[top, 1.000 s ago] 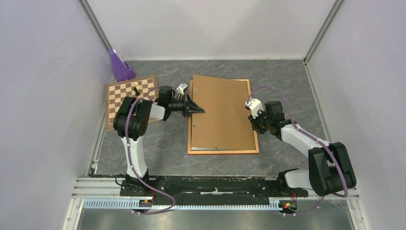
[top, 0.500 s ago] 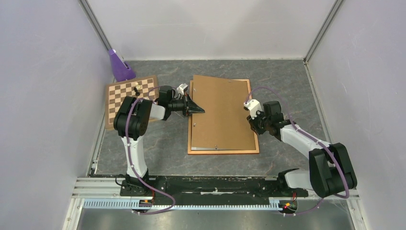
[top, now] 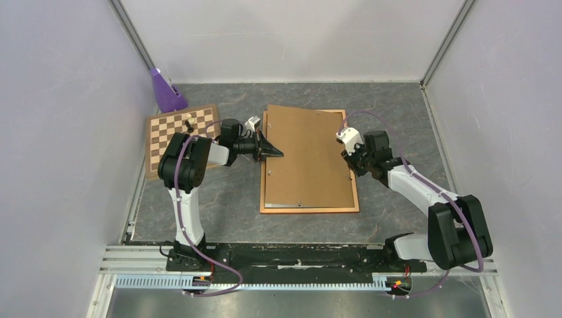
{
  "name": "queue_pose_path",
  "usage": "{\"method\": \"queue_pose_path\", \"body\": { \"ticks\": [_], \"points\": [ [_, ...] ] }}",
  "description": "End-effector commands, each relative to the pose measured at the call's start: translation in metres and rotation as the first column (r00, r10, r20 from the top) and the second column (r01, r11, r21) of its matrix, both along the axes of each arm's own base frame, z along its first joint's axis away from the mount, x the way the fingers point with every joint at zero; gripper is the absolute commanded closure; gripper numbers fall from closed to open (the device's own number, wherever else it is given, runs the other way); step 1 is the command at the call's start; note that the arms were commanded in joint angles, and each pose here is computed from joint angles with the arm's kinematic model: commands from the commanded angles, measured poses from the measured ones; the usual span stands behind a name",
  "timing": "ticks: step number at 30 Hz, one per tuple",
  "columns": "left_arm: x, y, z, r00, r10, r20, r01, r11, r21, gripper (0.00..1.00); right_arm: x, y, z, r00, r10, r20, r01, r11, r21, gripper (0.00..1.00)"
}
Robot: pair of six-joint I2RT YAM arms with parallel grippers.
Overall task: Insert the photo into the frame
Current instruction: Place the photo frame item in the photo frame.
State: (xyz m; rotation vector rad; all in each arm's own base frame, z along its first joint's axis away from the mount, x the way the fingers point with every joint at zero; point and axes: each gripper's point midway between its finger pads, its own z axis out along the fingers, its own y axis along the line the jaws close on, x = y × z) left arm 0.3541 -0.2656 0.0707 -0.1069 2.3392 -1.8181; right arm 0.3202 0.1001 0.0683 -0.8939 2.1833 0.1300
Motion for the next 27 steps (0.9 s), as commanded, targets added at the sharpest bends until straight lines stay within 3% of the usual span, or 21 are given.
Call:
{"method": "queue_pose_path", "body": {
  "ticks": [1,27],
  "points": [
    [0.000,-0.007,0.002,0.994,-0.050,0.102,0.050,0.999,0.003,0.98,0.011,-0.001,0.003,0.999,0.007,0.035,-0.006,1.000,-0.025,0.72],
    [0.001,-0.007,0.004,0.993,-0.046,0.106,0.046,0.999,0.002,0.98,-0.030,-0.005,-0.043,0.994,0.033,-0.108,-0.036,0.999,-0.031,0.72]
  ]
}}
